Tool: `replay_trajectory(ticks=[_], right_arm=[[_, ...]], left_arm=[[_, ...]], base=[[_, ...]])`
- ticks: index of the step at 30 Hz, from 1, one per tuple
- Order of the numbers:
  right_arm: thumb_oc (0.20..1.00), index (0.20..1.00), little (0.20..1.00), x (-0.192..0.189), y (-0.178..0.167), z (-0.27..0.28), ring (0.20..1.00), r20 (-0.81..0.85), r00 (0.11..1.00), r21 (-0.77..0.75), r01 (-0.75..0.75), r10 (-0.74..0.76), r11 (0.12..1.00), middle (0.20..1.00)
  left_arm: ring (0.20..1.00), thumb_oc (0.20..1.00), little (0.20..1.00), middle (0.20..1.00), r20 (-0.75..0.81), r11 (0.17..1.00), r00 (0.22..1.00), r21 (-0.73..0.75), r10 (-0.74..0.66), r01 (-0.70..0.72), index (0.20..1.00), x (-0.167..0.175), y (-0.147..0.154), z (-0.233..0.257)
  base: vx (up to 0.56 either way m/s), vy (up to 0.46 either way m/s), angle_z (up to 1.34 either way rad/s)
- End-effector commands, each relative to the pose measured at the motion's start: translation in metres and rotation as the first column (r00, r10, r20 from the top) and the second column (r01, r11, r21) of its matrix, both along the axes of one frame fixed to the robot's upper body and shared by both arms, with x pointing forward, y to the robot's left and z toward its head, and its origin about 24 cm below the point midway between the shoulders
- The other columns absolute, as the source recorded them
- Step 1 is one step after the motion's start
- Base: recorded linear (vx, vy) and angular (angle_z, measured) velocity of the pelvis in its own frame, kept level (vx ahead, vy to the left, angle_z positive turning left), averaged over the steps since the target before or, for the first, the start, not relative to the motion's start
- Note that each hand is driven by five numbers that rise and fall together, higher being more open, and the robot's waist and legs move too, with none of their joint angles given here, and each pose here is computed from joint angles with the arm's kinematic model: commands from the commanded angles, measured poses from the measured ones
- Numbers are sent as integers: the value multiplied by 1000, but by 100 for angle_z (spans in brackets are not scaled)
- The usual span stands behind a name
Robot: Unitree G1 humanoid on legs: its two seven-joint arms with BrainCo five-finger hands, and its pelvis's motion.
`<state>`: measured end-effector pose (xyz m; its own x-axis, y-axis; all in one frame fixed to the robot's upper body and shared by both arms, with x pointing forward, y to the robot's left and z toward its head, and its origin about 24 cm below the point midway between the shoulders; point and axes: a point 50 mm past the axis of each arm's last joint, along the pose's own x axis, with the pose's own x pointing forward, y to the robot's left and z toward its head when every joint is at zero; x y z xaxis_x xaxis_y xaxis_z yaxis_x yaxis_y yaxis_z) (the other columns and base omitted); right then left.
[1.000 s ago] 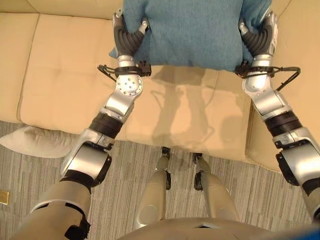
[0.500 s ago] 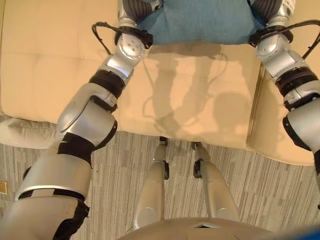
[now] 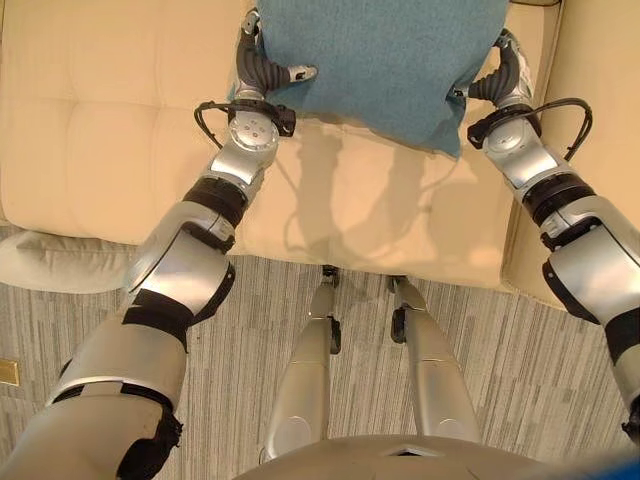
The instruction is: Pick up all the scattered cushions and arrange them neatly on the sofa.
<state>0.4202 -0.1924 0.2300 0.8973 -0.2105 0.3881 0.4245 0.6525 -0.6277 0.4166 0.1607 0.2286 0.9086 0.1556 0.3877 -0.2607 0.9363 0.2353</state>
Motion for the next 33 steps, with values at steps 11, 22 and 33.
replay_trajectory(ticks=[11,22,33], right_arm=[[1000,1000,1000,-34,-109,23,1000,106,962,-36,257,-252,966,1000],[1000,1000,1000,-106,-110,-130,1000,-144,986,68,100,-90,993,1000],[1000,1000,1000,-219,-88,-305,1000,-764,645,139,163,1,977,1000]], left_arm=[[1000,1000,1000,1000,-54,964,979,-171,199,-205,1000,-33,137,-27],[1000,1000,1000,1000,-255,980,965,-166,67,-112,1000,-118,120,-164],[1000,1000,1000,1000,-892,969,446,-43,72,-242,1000,-271,114,-341]], base=[[-13,-1,2],[63,-21,6],[70,22,9]])
